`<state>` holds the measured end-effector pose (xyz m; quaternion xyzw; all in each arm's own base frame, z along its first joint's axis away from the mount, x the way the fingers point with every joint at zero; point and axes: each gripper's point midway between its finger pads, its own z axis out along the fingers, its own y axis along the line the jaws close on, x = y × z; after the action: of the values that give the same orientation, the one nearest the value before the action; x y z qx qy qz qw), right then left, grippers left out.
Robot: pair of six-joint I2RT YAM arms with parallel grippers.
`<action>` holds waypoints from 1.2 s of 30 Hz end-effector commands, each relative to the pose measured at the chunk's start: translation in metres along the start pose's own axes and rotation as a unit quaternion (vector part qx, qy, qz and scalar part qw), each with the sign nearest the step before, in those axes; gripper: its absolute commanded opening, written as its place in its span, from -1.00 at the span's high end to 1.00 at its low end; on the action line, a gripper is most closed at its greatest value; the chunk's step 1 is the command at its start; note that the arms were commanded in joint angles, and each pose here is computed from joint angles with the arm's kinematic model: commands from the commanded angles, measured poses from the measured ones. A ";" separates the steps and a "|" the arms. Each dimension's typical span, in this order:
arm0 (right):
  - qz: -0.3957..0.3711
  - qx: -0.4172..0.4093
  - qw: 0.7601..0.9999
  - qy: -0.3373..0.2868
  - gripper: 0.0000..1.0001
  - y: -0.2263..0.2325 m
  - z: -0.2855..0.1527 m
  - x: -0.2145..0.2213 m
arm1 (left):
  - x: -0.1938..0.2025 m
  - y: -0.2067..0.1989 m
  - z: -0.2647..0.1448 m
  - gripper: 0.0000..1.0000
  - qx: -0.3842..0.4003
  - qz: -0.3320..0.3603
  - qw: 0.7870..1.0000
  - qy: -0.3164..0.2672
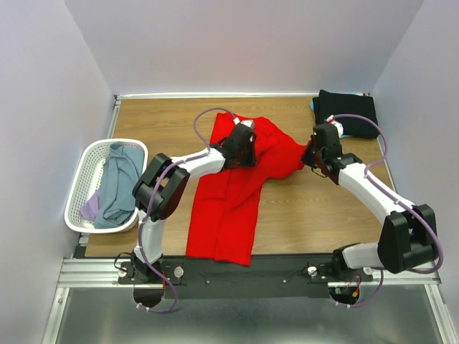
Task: Fold and stack the t-shirts
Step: Fold the tshirt
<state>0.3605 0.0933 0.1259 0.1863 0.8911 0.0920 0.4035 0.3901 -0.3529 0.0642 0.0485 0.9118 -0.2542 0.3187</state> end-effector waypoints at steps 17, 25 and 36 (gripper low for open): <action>-0.045 -0.090 0.994 -0.040 0.83 0.128 0.042 -0.081 | -0.055 0.025 -0.059 0.46 0.020 -0.049 0.996 -0.067; -0.077 -0.116 0.990 -0.028 0.83 0.184 0.062 -0.058 | -0.040 0.043 -0.076 0.46 0.006 -0.057 0.996 -0.063; -0.110 -0.143 0.983 -0.020 0.83 0.237 0.085 -0.034 | -0.011 0.066 -0.097 0.42 -0.013 -0.052 0.997 -0.061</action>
<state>0.4984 0.2867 0.1649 0.0409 0.8793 0.1736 0.4416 0.3621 -0.2540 0.0971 -0.0213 0.9022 -0.2599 0.3436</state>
